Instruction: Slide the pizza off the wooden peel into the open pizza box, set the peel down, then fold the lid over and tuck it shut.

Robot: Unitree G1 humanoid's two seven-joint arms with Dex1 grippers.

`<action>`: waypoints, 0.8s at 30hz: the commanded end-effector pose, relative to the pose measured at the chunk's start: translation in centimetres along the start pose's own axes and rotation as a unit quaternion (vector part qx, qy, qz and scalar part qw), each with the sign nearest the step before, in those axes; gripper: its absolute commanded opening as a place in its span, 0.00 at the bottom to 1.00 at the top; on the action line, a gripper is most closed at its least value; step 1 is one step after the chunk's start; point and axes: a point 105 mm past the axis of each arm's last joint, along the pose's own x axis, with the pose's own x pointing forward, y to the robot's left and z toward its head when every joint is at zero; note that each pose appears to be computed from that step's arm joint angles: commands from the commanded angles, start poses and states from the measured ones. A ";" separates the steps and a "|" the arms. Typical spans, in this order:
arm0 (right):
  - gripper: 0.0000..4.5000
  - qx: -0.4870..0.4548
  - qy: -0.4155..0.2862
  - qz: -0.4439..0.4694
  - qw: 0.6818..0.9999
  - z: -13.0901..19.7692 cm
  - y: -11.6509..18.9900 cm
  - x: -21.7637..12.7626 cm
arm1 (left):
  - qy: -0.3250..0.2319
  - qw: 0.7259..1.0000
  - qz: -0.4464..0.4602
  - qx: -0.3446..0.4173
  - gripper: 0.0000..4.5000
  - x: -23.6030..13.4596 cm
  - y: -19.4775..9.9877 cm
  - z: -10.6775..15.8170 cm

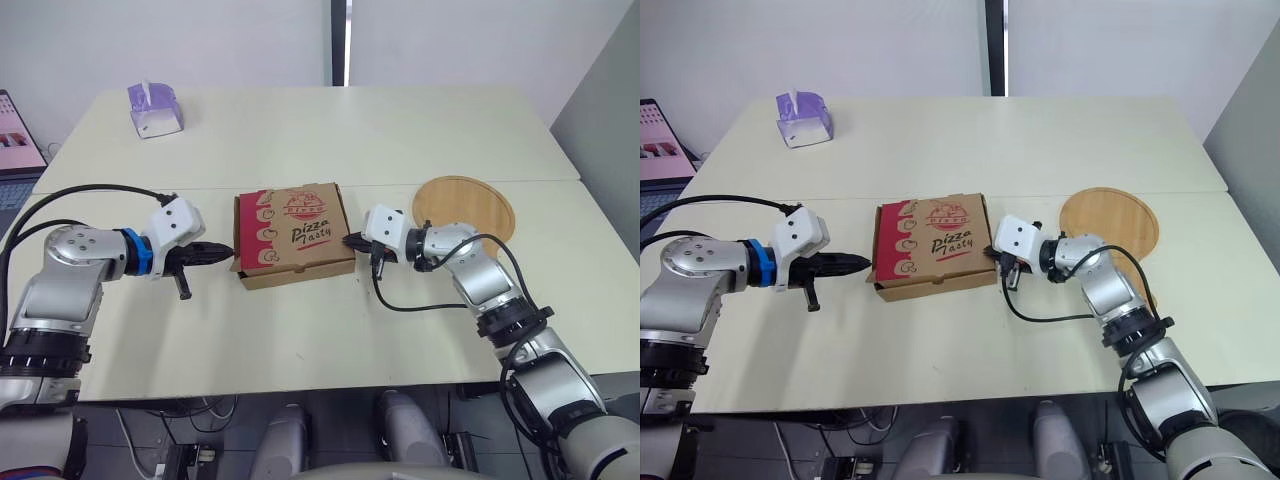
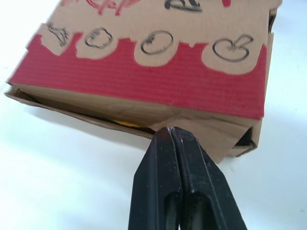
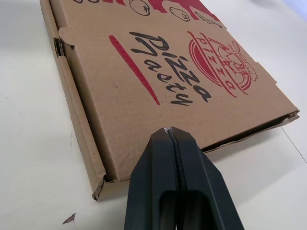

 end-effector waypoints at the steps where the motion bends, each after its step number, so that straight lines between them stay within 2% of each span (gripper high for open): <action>1: 0.00 -0.009 -0.015 -0.001 1.000 0.8 -0.1 -0.1 | 0.000 1.000 -0.015 0.017 0.00 0.5 -0.4 0.6; 4: 0.00 -0.009 -0.015 -0.001 1.000 0.8 -0.1 -0.1 | 0.009 0.999 -0.036 0.018 0.00 1.1 -1.1 0.5; 13: 0.00 -0.008 -0.014 -0.002 1.000 0.7 0.0 0.0 | -0.033 0.997 -0.065 0.002 0.00 1.7 -2.0 2.3; 18: 0.00 -0.008 -0.014 -0.003 1.000 0.7 -0.1 -0.1 | 0.008 0.999 -0.051 0.009 0.00 0.0 -1.2 1.0; 24: 0.00 -0.009 -0.018 -0.005 1.000 0.9 -0.3 0.0 | 0.019 1.000 -0.010 0.021 0.00 -2.8 1.2 1.6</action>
